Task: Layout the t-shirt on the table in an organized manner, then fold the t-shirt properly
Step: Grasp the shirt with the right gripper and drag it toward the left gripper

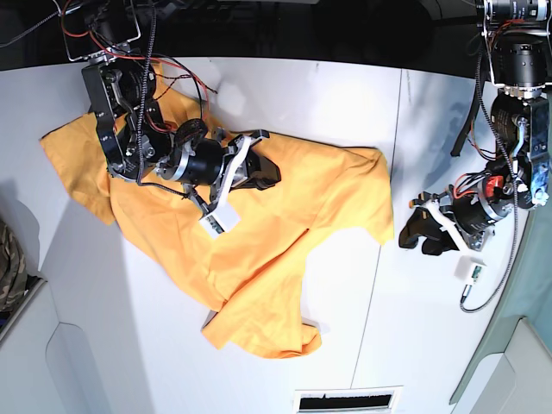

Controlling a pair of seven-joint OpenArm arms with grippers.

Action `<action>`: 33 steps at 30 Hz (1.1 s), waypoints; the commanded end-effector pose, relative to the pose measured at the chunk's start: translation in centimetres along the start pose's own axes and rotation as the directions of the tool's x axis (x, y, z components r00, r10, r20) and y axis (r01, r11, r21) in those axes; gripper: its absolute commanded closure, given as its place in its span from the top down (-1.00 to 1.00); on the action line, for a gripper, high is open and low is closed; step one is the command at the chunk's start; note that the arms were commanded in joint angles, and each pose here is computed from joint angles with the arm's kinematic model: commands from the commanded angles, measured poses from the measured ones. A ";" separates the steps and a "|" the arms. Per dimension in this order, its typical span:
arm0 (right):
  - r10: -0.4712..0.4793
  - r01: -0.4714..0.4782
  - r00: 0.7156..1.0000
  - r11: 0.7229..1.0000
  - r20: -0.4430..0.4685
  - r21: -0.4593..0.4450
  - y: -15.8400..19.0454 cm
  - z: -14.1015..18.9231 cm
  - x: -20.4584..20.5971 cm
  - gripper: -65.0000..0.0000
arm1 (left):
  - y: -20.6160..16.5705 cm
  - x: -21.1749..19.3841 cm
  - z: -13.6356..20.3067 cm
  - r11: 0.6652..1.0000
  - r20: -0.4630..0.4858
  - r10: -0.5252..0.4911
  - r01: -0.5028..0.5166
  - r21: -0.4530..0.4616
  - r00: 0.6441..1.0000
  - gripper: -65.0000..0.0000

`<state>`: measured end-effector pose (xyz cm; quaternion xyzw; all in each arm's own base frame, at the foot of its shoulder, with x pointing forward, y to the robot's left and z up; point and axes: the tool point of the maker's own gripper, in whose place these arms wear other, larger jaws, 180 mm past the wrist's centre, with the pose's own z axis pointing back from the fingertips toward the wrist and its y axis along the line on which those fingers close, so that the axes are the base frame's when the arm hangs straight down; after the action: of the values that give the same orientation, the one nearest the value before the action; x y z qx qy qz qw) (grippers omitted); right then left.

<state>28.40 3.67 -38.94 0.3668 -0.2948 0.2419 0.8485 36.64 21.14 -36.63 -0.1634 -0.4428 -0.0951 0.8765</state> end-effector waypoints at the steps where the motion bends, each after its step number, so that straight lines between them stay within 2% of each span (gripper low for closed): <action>1: 0.027 -0.029 0.998 0.999 0.064 0.033 1.2 0.5 2.0 -1.00 | 0.5 2.4 0.7 1.000 0.068 -0.002 0.002 -0.004 0.998 0.13; 5: 0.048 -0.058 0.992 0.995 0.115 0.083 3.9 1.3 2.8 -1.00 | 0.6 2.4 1.0 1.000 0.069 0.022 -0.021 -0.017 0.997 0.13; 7: 0.061 -0.072 0.993 0.991 0.102 0.113 5.3 1.0 2.2 -1.00 | 0.6 2.4 1.0 1.000 0.068 0.023 -0.022 -0.017 0.997 0.13; 11: 0.114 -0.105 0.993 0.977 -0.034 0.188 8.4 -0.5 -1.4 -1.00 | 0.6 2.3 1.0 1.000 0.067 0.022 -0.021 -0.016 0.997 0.13; 15: 0.153 -0.123 0.982 0.965 -0.115 0.233 10.7 -1.3 -4.7 -1.00 | 0.6 2.3 1.0 1.000 0.064 0.022 -0.021 -0.016 0.998 0.13; 16: 0.152 -0.119 0.981 0.963 -0.123 0.244 11.1 -1.3 -5.2 -0.85 | 0.6 2.3 1.0 1.000 0.064 0.023 -0.022 -0.017 0.998 0.13; 18: 0.144 -0.108 0.981 0.962 -0.128 0.252 11.6 -1.4 -5.7 -0.42 | 0.6 2.3 1.0 1.000 0.064 0.023 -0.022 -0.017 0.998 0.13; 19: 0.142 -0.106 0.982 0.962 -0.127 0.251 11.5 -1.4 -5.8 -0.29 | 0.6 2.2 1.0 1.000 0.063 0.023 -0.022 -0.016 0.998 0.13; 20: 0.140 -0.106 0.982 0.963 -0.126 0.248 11.4 -1.3 -5.7 -0.25 | 0.6 2.1 1.0 1.000 0.061 0.024 -0.023 -0.016 0.998 0.13; 23: 0.120 -0.100 0.989 0.971 -0.081 0.219 10.5 -1.0 -4.4 -0.25 | 0.3 1.6 1.1 0.999 0.057 0.033 -0.031 -0.030 0.998 0.13; 25: 0.099 -0.094 0.995 0.980 -0.018 0.176 9.1 -0.3 -2.6 -0.25 | -0.9 1.3 1.3 0.995 0.061 0.048 -0.042 -0.093 0.997 0.13; 29: 0.069 -0.075 0.988 0.996 0.137 0.042 4.6 2.0 1.6 -0.25 | -3.0 0.5 1.6 0.971 0.046 0.144 -0.132 -0.198 0.989 0.13; 33: 0.052 -0.034 0.976 0.995 0.213 -0.089 -0.1 4.6 4.1 -0.25 | -4.8 -0.4 1.8 0.957 0.038 0.177 -0.163 -0.242 0.983 0.13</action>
<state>29.10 0.47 -35.19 0.3400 -0.3785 0.2036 0.8365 32.67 17.18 -36.81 -0.3031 -0.4127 -0.0571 0.8570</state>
